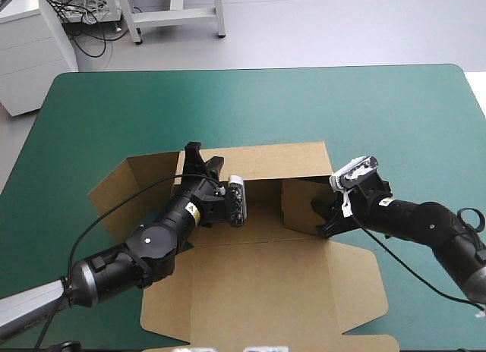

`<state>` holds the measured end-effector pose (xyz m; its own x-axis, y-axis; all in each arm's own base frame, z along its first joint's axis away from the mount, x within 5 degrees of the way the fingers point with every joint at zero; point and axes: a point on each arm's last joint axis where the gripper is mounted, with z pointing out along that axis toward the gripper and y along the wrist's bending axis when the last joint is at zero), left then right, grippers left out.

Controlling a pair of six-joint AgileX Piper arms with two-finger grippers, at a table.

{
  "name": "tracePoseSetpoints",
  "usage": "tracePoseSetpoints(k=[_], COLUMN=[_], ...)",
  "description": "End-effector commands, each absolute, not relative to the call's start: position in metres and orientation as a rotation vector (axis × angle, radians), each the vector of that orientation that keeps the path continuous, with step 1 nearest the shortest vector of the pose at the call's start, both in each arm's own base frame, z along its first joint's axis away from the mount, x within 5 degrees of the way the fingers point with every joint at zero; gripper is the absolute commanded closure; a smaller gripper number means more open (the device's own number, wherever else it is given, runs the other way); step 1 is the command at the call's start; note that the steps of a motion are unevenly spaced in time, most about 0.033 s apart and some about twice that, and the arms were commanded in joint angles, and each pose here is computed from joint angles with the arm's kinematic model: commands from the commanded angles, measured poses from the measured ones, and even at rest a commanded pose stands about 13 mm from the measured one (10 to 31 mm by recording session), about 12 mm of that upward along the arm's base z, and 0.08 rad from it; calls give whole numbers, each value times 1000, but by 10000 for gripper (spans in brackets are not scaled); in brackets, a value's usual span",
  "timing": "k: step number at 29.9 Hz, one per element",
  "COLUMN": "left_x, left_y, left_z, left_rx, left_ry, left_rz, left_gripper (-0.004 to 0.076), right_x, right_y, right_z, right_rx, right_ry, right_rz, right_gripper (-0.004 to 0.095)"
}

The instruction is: Fold the box

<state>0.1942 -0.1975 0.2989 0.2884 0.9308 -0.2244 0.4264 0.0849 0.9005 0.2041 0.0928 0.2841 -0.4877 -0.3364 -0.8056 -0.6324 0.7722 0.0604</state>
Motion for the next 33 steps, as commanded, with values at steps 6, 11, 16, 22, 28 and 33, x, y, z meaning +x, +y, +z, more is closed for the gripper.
tracePoseSetpoints(k=[6, 11, 16, 22, 28, 33], left_x=[191, 191, 191, 191, 187, 184], left_y=[-198, -198, -198, -198, -199, -196], left_z=[303, 303, 303, 303, 308, 319], left_rx=[1472, 1472, 1476, 1476, 1475, 1445], left_ry=[1360, 1360, 1357, 1357, 1326, 1299], left_rz=[531, 531, 531, 531, 487, 461], left_gripper=[737, 737, 737, 737, 609, 412], right_x=[206, 204, 202, 204, 204, 205], right_y=[93, 95, 99, 100, 99, 95], right_z=[301, 302, 307, 316, 316, 314], right_rx=[-659, -668, -720, -698, -681, -655], right_ry=[2046, 2039, 2013, 1998, 2022, 2062], right_rz=[459, 495, 542, 548, 549, 508], right_gripper=[742, 787, 925, 926, 926, 926])
